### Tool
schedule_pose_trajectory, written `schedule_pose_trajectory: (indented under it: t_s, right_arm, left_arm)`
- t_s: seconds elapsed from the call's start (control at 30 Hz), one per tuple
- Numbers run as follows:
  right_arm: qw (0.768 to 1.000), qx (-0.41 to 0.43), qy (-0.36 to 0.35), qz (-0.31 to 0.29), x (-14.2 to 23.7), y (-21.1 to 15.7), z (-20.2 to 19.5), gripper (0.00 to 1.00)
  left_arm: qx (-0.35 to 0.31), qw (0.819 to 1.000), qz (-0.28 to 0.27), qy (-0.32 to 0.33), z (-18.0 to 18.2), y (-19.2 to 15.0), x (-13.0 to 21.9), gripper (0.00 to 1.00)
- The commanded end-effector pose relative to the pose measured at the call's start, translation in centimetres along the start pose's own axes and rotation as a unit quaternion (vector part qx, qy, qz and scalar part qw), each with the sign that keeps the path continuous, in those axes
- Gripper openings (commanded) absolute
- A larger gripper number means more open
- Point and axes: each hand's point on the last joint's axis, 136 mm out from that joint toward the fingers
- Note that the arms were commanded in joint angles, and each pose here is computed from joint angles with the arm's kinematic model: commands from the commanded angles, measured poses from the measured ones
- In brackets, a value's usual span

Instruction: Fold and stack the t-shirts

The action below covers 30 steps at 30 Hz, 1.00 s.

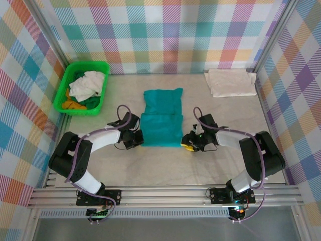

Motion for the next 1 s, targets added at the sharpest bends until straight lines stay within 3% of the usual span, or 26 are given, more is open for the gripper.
schedule_pose_trajectory:
  t_s: [0.0,0.37,0.57,0.67,0.87,0.97]
  right_arm:
    - [1.0,-0.004,0.022,0.003,-0.5,1.0,1.5,0.37]
    - [1.0,-0.01,0.011,0.015,-1.8,1.0,0.9,0.39]
    - [1.0,0.001,0.025,0.014,-2.3,1.5,2.2,0.35]
    - [1.0,0.003,0.026,0.012,-2.3,1.9,2.6,0.27]
    - [1.0,0.012,0.002,-0.003,-1.5,1.8,2.2,0.01]
    - [1.0,0.014,-0.002,0.0,-1.0,0.9,1.7,0.0]
  left_arm:
    - [-0.012,1.0,-0.02,-0.011,-1.1,0.7,1.4,0.0]
    - [-0.014,1.0,-0.018,-0.018,-1.6,0.7,1.4,0.0]
    - [-0.014,1.0,-0.016,-0.019,-1.6,0.6,1.2,0.0]
    - [-0.014,1.0,-0.019,-0.016,-1.5,0.6,1.4,0.0]
    - [-0.011,1.0,-0.028,-0.008,-0.8,0.5,1.8,0.0]
    - [-0.015,1.0,-0.025,-0.011,-0.6,0.1,1.9,0.0]
Point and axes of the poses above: each hand's point on the last joint's axis, 136 mm out from that joint toward the fingers, its own x axis back along the fingers, its own z axis along the line the jaws close on, y = z × x, and after that the axes turned 4 degrees about x, right-handed
